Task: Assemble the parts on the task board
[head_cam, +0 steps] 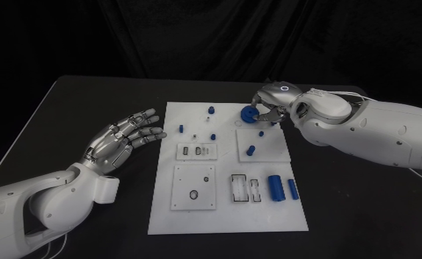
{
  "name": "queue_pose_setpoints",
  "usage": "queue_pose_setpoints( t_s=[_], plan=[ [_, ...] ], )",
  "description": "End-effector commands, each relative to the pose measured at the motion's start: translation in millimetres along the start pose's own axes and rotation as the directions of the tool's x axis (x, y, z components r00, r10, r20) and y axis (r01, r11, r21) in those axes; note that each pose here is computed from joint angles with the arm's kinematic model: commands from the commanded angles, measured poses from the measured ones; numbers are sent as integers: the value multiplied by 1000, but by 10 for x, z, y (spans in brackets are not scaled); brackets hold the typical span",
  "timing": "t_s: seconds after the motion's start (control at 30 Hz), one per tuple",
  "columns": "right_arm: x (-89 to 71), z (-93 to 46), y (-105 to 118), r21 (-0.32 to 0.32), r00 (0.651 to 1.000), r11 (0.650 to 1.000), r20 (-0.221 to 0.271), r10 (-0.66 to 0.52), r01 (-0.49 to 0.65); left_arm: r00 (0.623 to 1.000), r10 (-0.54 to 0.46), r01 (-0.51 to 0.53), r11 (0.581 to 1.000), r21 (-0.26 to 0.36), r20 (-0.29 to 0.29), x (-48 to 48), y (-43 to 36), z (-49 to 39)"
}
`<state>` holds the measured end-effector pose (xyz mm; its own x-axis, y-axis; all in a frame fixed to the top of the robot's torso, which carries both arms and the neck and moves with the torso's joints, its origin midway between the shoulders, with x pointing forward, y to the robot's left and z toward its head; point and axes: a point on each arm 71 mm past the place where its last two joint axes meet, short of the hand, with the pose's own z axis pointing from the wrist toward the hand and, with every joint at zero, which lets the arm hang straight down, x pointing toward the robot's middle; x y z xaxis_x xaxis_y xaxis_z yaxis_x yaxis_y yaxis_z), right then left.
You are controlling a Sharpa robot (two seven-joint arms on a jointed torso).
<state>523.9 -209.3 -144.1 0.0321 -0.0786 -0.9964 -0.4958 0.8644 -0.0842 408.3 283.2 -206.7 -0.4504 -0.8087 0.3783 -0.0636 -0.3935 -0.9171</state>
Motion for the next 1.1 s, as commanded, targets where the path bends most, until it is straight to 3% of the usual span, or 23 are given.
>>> queue_pose_setpoints(
  t_s=[0.03, 0.77, 1.1],
  plan=[
    [-26, -6, 9, 8, 1000, 1000, 18, -1, 0, 1000, -11, 11, 998, 64, -8, 16, -42, -2],
    [-72, 34, 197, -39, 998, 999, 58, 18, -15, 1000, -10, 10, 998, 55, -7, 12, -34, 3],
    [-28, 77, 234, -14, 1000, 1000, -10, 5, -5, 1000, -11, 11, 999, 51, -9, 13, -26, 11]
  ],
)
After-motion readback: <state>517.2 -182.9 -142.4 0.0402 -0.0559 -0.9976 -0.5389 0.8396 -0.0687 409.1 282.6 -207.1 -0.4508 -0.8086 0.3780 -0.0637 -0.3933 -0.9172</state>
